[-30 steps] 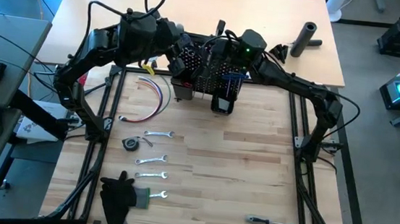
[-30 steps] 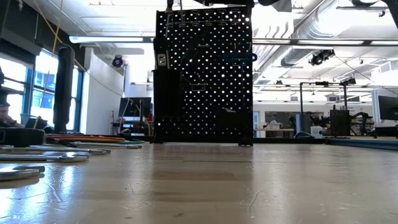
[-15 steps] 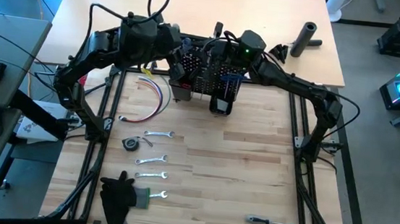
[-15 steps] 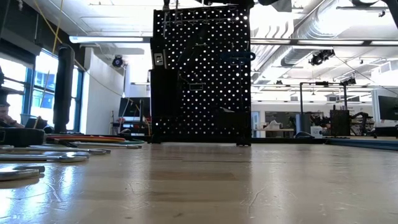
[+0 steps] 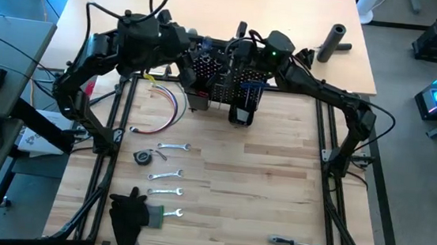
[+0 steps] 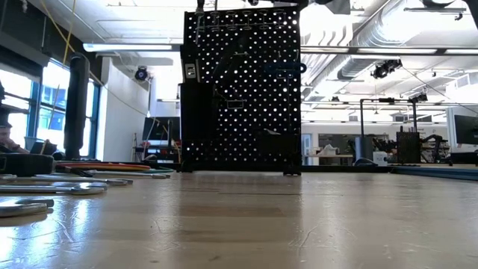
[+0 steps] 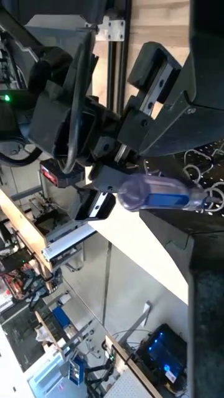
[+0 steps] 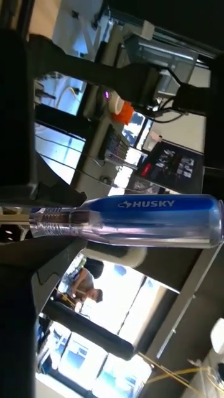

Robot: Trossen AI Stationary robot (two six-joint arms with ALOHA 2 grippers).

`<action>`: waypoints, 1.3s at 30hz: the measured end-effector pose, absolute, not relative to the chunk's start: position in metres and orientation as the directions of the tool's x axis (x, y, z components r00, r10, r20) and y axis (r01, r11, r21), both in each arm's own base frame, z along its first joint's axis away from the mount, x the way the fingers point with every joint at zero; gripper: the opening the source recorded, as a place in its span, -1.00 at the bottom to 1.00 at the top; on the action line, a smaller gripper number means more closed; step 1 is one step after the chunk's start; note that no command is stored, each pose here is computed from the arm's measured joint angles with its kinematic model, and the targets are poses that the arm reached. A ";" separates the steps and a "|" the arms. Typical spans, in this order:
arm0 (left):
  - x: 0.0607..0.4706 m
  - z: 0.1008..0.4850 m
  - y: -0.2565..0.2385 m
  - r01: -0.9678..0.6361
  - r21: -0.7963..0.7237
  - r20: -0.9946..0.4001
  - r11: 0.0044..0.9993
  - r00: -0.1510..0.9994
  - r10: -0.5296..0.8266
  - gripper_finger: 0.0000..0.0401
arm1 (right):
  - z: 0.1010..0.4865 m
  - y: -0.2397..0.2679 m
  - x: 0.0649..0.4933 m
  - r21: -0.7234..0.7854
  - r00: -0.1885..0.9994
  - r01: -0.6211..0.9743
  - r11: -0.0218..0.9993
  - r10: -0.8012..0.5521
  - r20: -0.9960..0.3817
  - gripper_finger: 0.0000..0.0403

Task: Hang tools onto peg board
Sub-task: Hang the transparent blue screwdriver on the black pegboard

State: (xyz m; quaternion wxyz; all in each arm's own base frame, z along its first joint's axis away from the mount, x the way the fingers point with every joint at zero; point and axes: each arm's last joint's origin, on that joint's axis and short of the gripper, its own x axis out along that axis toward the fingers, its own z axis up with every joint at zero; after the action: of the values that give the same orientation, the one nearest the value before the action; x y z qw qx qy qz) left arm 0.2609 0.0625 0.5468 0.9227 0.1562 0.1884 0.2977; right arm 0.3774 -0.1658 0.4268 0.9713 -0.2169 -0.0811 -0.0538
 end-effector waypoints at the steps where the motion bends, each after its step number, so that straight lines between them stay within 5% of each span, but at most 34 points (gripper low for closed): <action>1: 0.261 0.547 0.063 -0.493 0.400 -0.252 0.773 0.752 0.609 -0.30 | 0.426 -0.166 0.377 -0.411 0.982 0.133 0.902 -0.065 0.176 -0.77; 39: 0.261 0.549 0.057 -0.489 0.454 -0.235 0.745 0.740 0.630 -0.30 | 0.416 -0.180 0.373 -0.355 0.985 0.174 0.919 -0.158 0.076 -0.66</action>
State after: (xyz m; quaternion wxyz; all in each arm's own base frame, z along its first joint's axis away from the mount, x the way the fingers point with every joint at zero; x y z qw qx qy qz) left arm 0.2610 0.0573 0.5487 0.9144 0.1848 0.1903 0.3059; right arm 0.3732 -0.1797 0.4160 0.9792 -0.1831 -0.0231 -0.0848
